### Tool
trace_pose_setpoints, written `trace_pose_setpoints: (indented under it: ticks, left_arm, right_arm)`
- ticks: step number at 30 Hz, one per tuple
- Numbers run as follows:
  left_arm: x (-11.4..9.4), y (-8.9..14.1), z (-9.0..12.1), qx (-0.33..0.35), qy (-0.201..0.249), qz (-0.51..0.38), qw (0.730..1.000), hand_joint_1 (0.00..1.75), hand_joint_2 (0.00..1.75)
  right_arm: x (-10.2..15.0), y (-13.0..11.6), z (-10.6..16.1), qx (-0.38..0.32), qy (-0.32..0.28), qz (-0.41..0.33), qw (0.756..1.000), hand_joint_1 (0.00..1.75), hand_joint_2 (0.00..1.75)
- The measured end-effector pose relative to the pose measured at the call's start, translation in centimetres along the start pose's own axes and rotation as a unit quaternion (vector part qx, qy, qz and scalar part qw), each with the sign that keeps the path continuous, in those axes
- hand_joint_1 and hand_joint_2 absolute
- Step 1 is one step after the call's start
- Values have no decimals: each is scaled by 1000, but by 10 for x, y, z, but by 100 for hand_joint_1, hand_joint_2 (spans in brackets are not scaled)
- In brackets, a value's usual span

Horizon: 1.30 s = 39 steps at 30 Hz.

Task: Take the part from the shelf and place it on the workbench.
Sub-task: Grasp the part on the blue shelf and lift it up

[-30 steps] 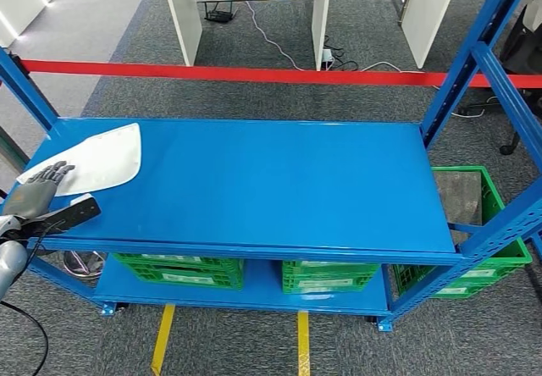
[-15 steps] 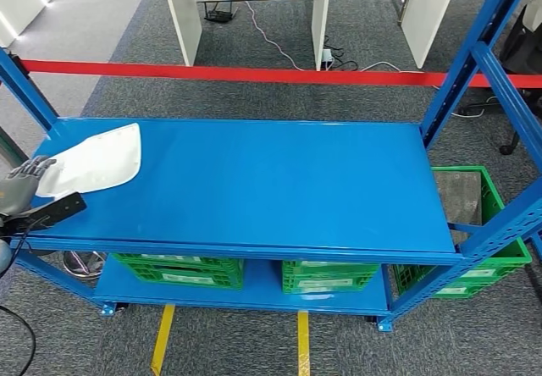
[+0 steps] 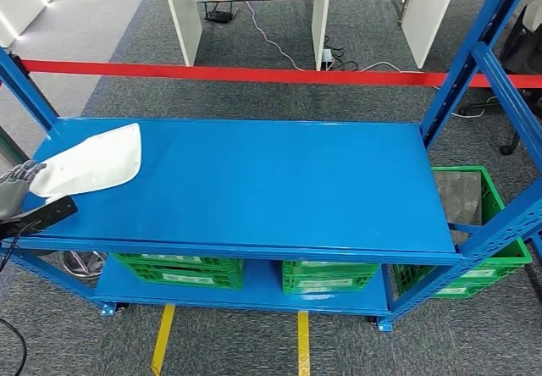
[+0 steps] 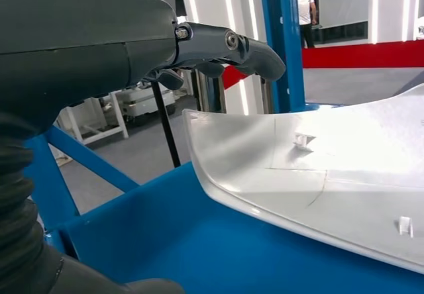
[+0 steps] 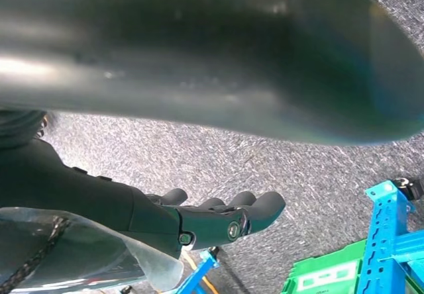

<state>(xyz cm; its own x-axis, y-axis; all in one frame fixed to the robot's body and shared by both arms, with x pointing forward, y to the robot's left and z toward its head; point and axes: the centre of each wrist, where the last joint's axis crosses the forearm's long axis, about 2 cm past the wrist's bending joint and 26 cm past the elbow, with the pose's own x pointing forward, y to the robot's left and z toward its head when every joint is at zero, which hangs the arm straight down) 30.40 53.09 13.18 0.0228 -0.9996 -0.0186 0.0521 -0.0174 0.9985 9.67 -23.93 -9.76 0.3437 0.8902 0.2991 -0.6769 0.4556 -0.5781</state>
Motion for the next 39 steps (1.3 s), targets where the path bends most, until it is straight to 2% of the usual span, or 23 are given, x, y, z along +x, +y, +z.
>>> trace_pose_setpoints:
  ticks: [27,39]
  left_arm:
    - [-13,7,-4,19,16,1,1000,0,175]
    - [-30,9,5,20,41,6,999,0,175]
  right_arm:
    - [0,1,0,1,-3,8,1000,0,0]
    - [-1,1,1,-2,-3,7,1000,0,0]
